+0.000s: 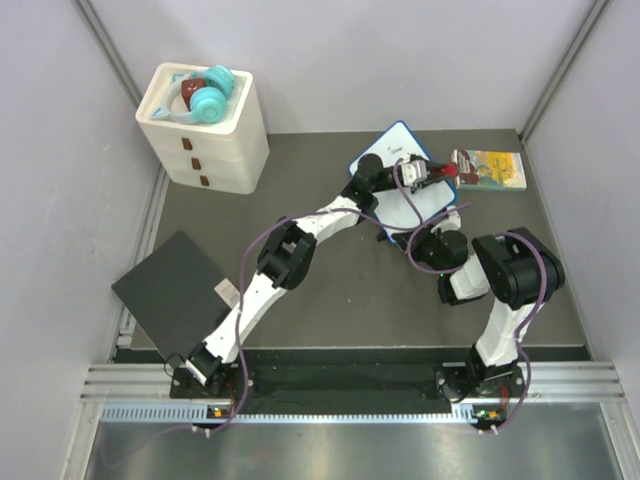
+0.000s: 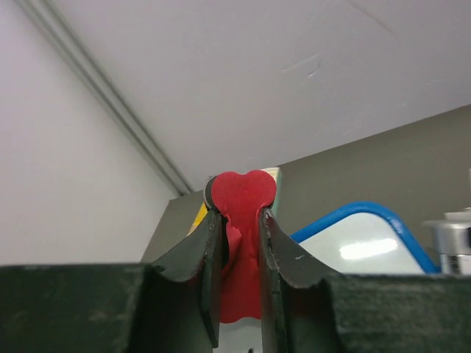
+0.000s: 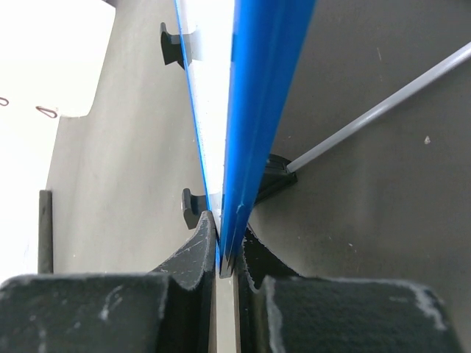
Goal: Erase the whiteboard
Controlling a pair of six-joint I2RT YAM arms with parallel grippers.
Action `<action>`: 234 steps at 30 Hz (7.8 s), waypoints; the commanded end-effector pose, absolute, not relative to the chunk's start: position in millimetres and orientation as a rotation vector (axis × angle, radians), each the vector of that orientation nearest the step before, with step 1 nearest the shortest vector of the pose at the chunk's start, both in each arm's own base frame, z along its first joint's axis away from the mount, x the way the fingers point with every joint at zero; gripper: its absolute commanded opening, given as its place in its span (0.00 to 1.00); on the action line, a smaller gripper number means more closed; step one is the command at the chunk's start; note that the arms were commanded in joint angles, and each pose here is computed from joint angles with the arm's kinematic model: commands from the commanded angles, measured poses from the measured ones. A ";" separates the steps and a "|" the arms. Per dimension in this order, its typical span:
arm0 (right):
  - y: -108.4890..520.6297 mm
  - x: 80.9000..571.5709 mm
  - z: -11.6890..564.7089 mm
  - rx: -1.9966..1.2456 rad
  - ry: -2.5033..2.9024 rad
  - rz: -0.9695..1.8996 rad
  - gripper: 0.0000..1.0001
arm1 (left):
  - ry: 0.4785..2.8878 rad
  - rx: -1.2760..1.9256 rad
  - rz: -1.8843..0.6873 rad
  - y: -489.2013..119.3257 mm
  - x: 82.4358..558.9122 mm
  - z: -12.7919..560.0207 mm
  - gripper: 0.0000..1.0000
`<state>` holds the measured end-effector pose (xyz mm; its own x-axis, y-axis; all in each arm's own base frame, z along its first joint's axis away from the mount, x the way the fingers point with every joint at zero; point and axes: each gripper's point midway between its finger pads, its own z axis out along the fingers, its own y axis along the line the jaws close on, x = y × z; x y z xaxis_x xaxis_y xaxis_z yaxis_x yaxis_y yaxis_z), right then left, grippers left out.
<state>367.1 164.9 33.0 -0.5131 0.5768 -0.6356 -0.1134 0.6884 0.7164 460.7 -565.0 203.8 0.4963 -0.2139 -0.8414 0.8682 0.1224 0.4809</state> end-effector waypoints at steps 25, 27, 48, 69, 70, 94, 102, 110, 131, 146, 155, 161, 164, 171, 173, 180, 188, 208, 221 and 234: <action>175.8 263.2 -66.7 0.213 2.439 0.853 0.00 | 0.806 1.058 -1.007 -538.8 458.0 163.4 0.00; 175.6 263.6 -66.6 0.211 2.437 0.851 0.00 | 0.786 1.066 -1.023 -543.5 444.3 165.5 0.00; 177.1 263.0 -64.4 0.197 2.430 0.861 0.00 | 0.926 0.883 -0.691 -496.7 542.5 154.8 0.00; 179.3 262.6 -66.8 0.169 2.444 0.853 0.00 | 0.936 0.630 -0.677 -432.3 610.4 154.4 0.00; 179.5 263.0 -66.7 0.169 2.444 0.853 0.00 | 0.913 0.612 -0.701 -432.4 607.7 162.6 0.00; 180.9 261.6 -66.4 0.158 2.443 0.864 0.00 | 0.740 0.632 -0.595 -462.9 584.4 223.2 0.00; 181.9 261.5 -66.4 0.146 2.443 0.867 0.00 | 0.882 0.598 -0.569 -429.2 619.3 180.6 0.00; 182.1 261.8 -66.1 0.147 2.442 0.869 0.00 | 0.912 0.653 -0.673 -436.4 610.1 152.4 0.00; 183.1 260.6 -67.1 0.139 2.444 0.872 0.00 | 0.683 0.710 -0.700 -478.9 557.0 215.3 0.00; 184.5 259.7 -66.7 0.122 2.443 0.874 0.00 | 0.874 0.581 -0.576 -436.4 609.0 169.2 0.00; 185.4 259.8 -66.6 0.112 2.442 0.877 0.00 | 0.993 0.552 -0.579 -407.1 618.8 133.9 0.00; 185.5 259.9 -67.1 0.114 2.444 0.877 0.00 | 0.890 0.572 -0.638 -410.8 607.4 165.9 0.00; 185.2 259.8 -67.6 0.116 2.445 0.875 0.00 | 0.819 0.576 -0.711 -424.9 591.6 191.7 0.00; 185.5 259.3 -67.8 0.113 2.444 0.879 0.00 | 0.639 0.611 -0.700 -461.7 555.4 251.6 0.00; 186.3 260.1 -66.7 0.109 2.439 0.883 0.00 | 0.618 0.610 -0.689 -463.5 553.9 266.4 0.00; 185.9 259.8 -67.4 0.110 2.442 0.880 0.00 | 0.616 0.617 -0.667 -470.0 551.1 270.9 0.00; 186.5 258.8 -67.4 0.105 2.443 0.884 0.00 | 0.746 0.576 -0.558 -442.6 596.2 224.2 0.00; 187.1 259.8 -67.6 0.101 2.440 0.889 0.00 | 0.653 0.659 -0.688 -474.4 552.8 237.4 0.00; 187.4 259.6 -68.1 0.098 2.442 0.891 0.00 | 0.629 0.596 -0.609 -438.1 563.6 252.1 0.00; 185.8 260.7 -65.3 0.101 2.435 0.875 0.00 | 0.628 0.578 -0.510 -339.0 504.8 288.1 0.00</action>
<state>368.4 170.8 35.4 -0.4822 0.4942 -0.7234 -0.2087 0.7371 0.6427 563.5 -373.9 159.9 0.4031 -0.1182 -0.9075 0.7044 0.6731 0.2252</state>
